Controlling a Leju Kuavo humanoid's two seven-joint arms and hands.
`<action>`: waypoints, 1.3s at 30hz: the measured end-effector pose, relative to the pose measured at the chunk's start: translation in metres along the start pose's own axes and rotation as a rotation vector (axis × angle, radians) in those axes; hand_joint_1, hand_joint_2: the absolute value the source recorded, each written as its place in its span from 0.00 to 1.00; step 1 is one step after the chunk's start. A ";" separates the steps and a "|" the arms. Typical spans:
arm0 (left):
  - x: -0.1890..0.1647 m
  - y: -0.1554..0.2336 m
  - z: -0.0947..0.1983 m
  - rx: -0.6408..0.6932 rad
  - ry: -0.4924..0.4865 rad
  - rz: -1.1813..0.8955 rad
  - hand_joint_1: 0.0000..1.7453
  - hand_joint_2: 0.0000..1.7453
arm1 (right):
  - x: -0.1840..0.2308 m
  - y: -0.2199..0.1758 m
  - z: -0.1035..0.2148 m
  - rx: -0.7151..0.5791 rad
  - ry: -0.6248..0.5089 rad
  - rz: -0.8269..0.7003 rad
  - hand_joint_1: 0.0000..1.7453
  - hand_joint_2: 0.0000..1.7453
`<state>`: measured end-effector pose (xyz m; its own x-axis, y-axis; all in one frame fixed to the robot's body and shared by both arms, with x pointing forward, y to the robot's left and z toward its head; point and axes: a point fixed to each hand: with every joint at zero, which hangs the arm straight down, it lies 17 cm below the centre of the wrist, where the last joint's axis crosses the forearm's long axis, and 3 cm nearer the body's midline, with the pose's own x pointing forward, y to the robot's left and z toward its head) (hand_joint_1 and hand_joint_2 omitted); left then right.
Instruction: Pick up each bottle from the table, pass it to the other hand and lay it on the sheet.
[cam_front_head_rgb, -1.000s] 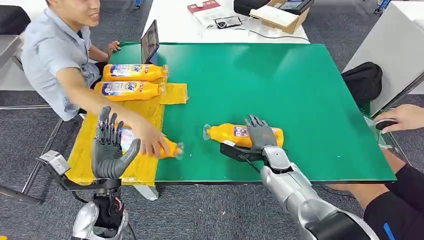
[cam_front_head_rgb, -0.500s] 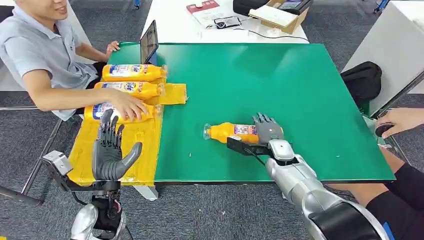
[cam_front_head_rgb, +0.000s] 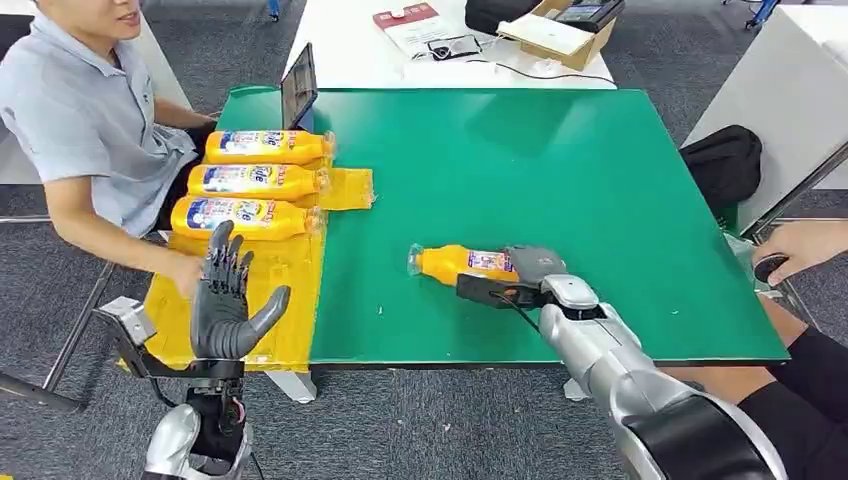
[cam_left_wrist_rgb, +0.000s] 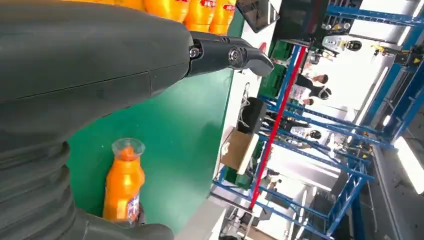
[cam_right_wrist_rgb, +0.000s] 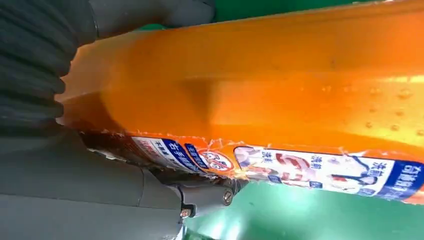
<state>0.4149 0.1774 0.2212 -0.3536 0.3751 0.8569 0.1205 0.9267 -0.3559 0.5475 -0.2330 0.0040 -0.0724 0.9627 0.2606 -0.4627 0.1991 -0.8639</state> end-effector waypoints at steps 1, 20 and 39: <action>-0.001 0.000 0.000 -0.001 0.002 -0.002 0.00 1.00 | 0.000 0.000 0.000 0.004 -0.001 0.000 1.00 1.00; -0.030 0.001 0.005 -0.002 0.064 -0.076 0.00 1.00 | 0.109 -0.009 0.026 -0.139 -0.489 -0.437 1.00 1.00; -0.084 -0.078 0.062 -0.327 0.179 -0.120 0.00 1.00 | 0.176 -0.069 0.099 -0.547 -0.692 -0.807 1.00 1.00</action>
<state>0.3773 0.0721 0.1542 -0.2189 0.2343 0.9472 0.3877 0.9117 -0.1359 0.4789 -0.0955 0.1520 -0.4716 0.2542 0.8444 -0.1684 0.9140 -0.3692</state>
